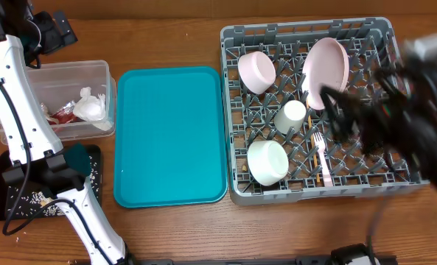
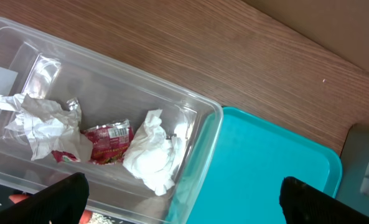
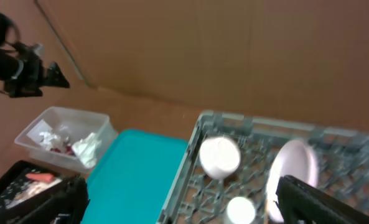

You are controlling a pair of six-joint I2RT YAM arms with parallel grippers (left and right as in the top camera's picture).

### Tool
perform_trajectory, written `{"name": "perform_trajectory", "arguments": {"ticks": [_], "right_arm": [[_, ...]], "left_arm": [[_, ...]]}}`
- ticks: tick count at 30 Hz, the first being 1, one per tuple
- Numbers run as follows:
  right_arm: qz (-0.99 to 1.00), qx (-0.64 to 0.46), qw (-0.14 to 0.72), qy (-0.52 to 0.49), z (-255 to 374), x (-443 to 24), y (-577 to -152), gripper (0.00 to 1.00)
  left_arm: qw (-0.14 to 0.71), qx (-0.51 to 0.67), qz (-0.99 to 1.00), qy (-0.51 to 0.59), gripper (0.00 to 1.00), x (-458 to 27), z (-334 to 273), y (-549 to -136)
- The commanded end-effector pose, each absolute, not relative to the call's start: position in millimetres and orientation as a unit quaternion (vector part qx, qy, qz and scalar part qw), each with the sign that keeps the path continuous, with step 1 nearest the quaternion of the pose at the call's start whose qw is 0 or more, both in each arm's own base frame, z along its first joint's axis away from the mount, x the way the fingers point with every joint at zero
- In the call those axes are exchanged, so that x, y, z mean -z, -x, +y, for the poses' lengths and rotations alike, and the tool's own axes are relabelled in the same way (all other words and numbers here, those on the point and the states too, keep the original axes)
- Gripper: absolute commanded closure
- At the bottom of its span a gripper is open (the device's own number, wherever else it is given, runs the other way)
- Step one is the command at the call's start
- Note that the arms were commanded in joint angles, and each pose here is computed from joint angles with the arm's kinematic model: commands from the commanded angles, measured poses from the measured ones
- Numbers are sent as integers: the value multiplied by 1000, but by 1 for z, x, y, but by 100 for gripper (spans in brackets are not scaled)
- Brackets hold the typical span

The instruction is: Sort waste into correct bins and load items into the dishwasher

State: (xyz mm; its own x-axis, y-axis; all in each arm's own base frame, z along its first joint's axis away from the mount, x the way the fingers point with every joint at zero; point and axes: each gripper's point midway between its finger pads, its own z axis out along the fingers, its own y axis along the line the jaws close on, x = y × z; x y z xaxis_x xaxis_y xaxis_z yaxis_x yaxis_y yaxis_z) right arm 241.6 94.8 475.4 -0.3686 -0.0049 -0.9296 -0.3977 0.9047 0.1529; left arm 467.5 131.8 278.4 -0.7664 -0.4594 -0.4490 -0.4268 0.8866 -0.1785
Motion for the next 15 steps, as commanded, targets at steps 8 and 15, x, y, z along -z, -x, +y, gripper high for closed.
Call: {"name": "perform_trajectory", "arguments": {"ticks": [8, 15], "right_arm": [[738, -106, 658, 104, 55, -414, -205, 0], [677, -92, 724, 97, 47, -355, -198, 0]], "left_arm": [[256, 37, 936, 238, 0, -287, 129, -465], [256, 37, 936, 238, 0, -287, 129, -465]]}}
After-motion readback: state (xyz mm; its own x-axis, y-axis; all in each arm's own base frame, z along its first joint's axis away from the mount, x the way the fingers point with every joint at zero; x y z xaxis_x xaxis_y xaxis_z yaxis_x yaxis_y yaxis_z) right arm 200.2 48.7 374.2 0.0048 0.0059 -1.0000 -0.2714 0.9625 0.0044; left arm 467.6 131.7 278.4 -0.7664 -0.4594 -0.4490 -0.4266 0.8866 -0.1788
